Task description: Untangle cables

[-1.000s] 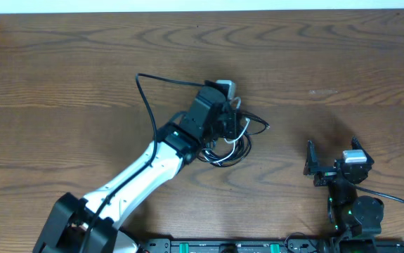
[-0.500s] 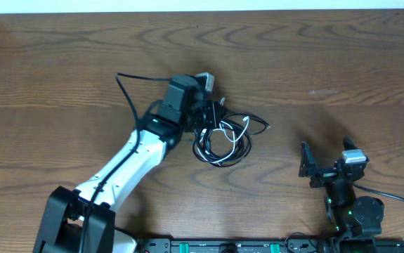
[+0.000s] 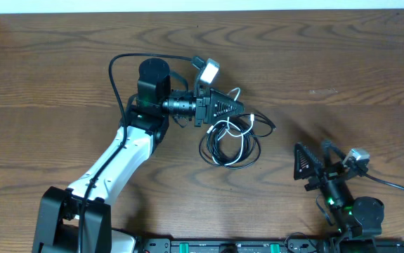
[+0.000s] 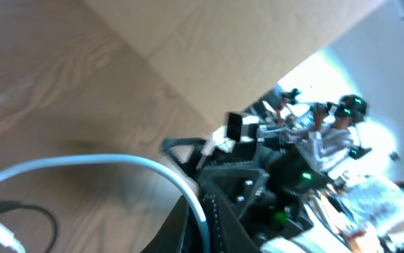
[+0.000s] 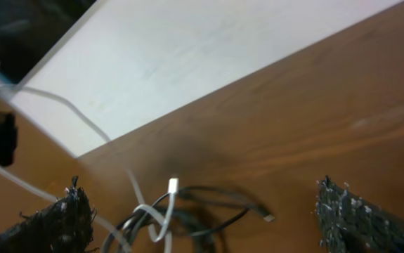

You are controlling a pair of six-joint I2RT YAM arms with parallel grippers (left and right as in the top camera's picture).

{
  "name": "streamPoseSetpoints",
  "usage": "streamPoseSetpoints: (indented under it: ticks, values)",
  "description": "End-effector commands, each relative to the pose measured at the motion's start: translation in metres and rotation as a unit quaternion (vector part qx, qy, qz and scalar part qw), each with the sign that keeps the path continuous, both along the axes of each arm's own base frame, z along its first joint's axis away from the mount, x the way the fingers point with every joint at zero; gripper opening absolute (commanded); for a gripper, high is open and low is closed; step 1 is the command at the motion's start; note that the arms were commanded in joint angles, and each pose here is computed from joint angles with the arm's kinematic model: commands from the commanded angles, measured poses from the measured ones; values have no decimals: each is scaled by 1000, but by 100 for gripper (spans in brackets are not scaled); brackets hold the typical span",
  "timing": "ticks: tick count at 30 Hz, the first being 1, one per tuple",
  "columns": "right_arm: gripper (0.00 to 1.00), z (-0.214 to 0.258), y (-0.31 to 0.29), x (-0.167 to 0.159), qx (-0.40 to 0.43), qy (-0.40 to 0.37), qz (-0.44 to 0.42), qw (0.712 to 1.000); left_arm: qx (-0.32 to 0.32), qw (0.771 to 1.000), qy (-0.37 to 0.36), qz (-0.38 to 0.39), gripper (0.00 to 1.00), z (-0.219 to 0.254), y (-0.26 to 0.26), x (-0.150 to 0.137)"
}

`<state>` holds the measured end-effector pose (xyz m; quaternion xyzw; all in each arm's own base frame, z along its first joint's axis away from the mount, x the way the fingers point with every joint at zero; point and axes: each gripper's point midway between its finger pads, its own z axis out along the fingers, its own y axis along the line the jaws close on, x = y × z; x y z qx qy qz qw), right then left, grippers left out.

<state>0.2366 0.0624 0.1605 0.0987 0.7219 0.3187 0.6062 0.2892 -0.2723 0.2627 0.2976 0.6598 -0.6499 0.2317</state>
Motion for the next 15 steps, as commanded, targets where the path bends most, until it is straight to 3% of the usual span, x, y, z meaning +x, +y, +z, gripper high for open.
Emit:
streamPoseSetpoints:
  ticks: [1, 6, 11, 15]
  values:
    - [99, -2, 20, -10, 52, 49, 57, 996, -17, 999, 10, -41, 8, 18, 2, -13]
    - [99, -4, 37, -17, 81, 119, 106, 984, -36, 998, -19, -42, 8, 37, 2, -13]
    - [99, -7, 60, -20, 134, 214, 171, 952, -41, 999, -16, -16, 8, 42, 1, -5]
    - [99, 2, 83, -21, 148, 225, 261, 927, -51, 999, -10, 6, 8, 50, 1, 2]
